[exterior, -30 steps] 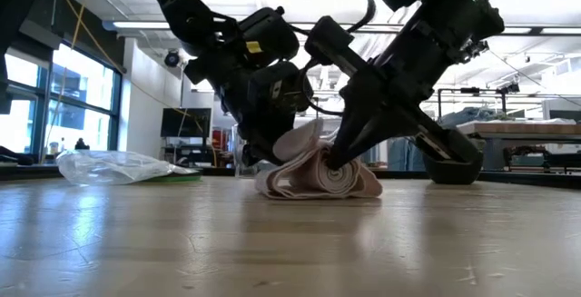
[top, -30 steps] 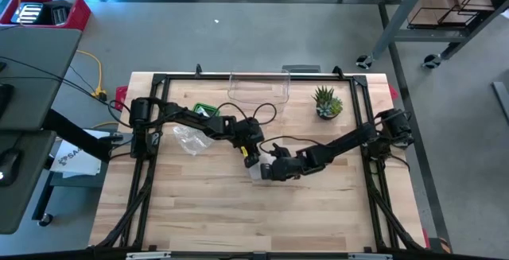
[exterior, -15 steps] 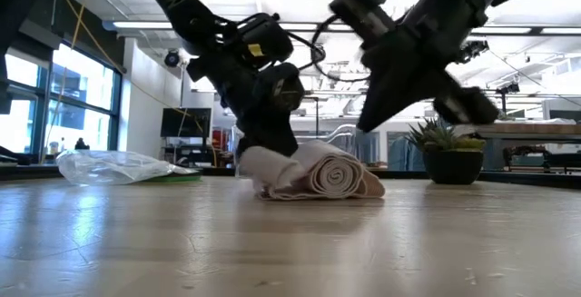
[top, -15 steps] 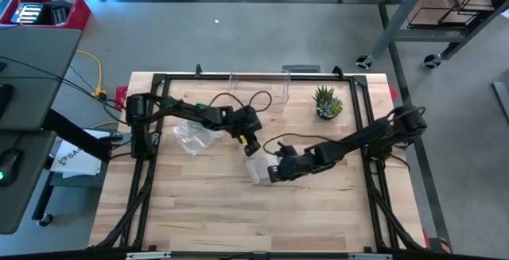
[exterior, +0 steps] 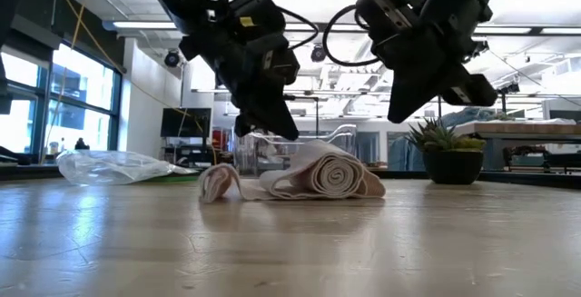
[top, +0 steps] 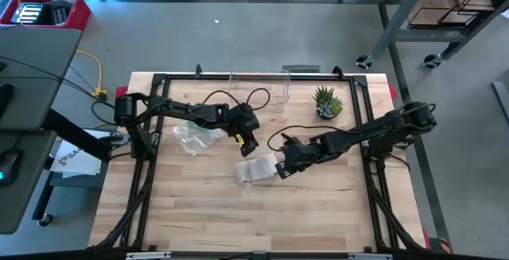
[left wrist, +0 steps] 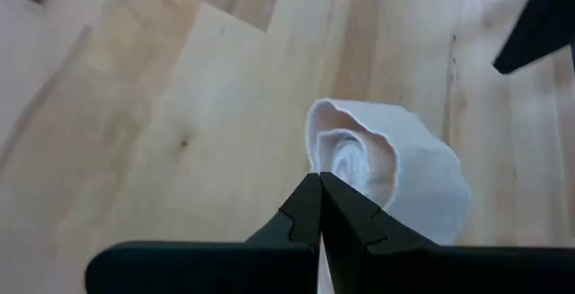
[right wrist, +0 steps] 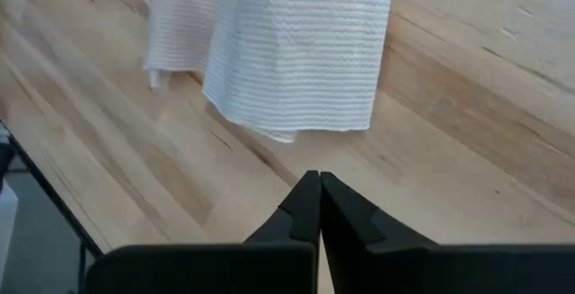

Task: Roll bandage
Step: Roll the bandage

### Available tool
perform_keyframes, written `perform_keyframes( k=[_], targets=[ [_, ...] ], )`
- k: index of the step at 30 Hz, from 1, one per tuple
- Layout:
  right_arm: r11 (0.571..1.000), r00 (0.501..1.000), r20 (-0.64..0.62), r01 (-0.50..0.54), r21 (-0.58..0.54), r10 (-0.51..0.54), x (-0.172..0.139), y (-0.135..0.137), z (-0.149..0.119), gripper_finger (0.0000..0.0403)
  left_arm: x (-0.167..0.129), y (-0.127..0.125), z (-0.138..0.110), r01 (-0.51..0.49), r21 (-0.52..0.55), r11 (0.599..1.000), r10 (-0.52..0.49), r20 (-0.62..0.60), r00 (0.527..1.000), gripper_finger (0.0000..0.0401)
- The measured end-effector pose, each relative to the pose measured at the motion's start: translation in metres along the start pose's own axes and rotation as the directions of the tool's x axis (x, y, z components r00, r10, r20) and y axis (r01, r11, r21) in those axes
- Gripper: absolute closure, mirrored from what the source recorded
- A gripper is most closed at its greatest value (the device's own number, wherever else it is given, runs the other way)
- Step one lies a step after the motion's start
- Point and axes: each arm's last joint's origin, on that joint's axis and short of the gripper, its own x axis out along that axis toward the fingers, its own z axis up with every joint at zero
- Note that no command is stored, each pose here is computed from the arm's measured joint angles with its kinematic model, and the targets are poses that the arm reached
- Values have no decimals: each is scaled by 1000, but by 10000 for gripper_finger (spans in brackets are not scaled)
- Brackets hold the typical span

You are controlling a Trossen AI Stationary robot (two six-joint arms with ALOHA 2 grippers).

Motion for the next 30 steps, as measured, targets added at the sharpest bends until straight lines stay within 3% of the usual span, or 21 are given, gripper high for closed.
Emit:
perform_keyframes(
  k=[15, 20, 24, 27, 30],
  targets=[
    [989, 999, -42, -7, -148, 1, -13, -5, 4, 403, 6, -20, -7, -8, -78, 997, 8, -3, 1000, 401],
    [980, 996, -39, 74, -184, -82, -31, -16, 4, 403, 4, -20, -17, -55, -77, 996, 48, -96, 994, 401],
    [967, 996, -40, 61, -249, -73, -41, -19, 7, 403, -6, -18, -36, -75, -126, 989, 56, -143, 988, 401],
    [963, 999, -22, 35, -269, -43, -41, -18, 12, 403, -22, -24, -50, -81, -176, 981, 64, -99, 993, 401],
    [962, 998, 11, -49, -269, 54, -37, -15, 22, 403, -43, -36, -63, -80, -224, 971, 87, 21, 996, 401]
  ],
)
